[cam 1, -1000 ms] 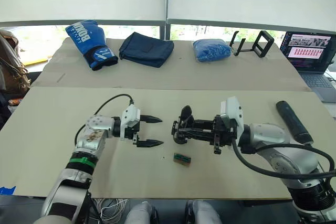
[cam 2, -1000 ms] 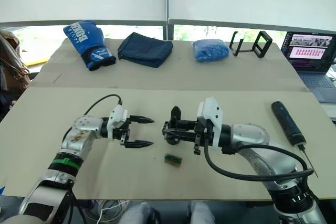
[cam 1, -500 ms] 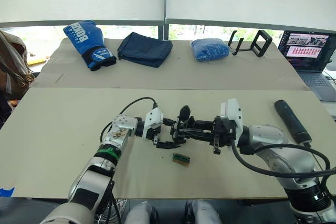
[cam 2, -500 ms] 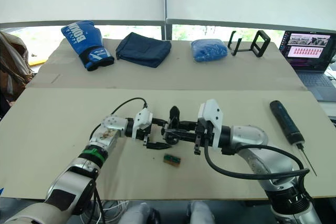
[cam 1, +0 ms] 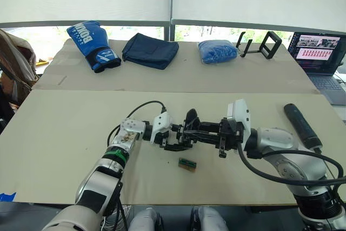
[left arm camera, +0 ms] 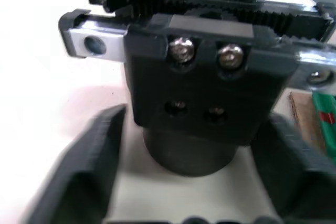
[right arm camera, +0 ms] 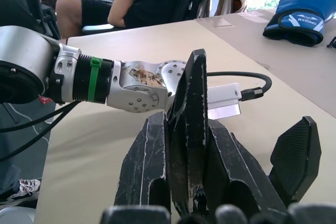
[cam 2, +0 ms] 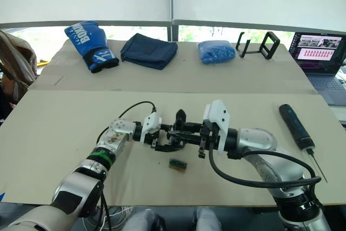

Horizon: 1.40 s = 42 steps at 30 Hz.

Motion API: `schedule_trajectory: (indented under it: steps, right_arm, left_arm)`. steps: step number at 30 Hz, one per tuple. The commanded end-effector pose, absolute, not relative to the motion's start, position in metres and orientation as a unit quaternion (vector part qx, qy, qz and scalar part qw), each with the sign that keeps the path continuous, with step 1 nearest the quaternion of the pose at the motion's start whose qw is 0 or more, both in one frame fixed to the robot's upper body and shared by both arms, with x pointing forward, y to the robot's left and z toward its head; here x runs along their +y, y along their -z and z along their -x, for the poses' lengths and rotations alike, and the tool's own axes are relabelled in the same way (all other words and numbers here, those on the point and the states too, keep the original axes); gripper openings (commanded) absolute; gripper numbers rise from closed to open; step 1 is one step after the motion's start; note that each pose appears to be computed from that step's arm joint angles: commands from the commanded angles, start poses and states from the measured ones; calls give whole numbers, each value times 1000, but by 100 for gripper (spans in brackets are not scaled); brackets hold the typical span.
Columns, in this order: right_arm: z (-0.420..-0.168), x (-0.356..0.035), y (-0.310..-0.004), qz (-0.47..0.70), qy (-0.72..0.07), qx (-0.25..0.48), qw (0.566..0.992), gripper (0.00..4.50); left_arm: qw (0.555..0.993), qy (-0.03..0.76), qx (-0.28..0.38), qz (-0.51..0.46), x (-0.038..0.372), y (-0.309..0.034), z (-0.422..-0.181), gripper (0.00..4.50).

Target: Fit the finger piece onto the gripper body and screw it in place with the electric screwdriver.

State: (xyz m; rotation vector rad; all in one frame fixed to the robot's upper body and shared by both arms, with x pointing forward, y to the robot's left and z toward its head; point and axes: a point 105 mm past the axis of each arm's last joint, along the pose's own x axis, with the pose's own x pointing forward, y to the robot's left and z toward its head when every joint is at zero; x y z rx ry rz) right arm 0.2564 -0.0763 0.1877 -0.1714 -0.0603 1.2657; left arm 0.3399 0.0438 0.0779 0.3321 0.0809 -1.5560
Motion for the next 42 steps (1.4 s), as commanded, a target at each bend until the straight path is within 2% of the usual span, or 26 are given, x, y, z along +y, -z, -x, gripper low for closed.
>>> schedule_trajectory:
  steps: [1,8,19,42]
  right_arm:
    - [-252,-73,-209,94,-592,-84,796,43]
    - [-255,-71,-193,125,-611,-91,777,43]
    - [-278,-72,-182,139,-609,-91,776,43]
    - [-279,-65,-162,123,-614,-53,778,43]
  left_arm:
    - [697,699,20,-159,40,-85,-341,229]
    - [697,698,10,-166,37,-87,-342,229]
    - [695,697,22,-175,40,-85,-342,229]
    - [698,693,44,-175,45,-75,-340,229]
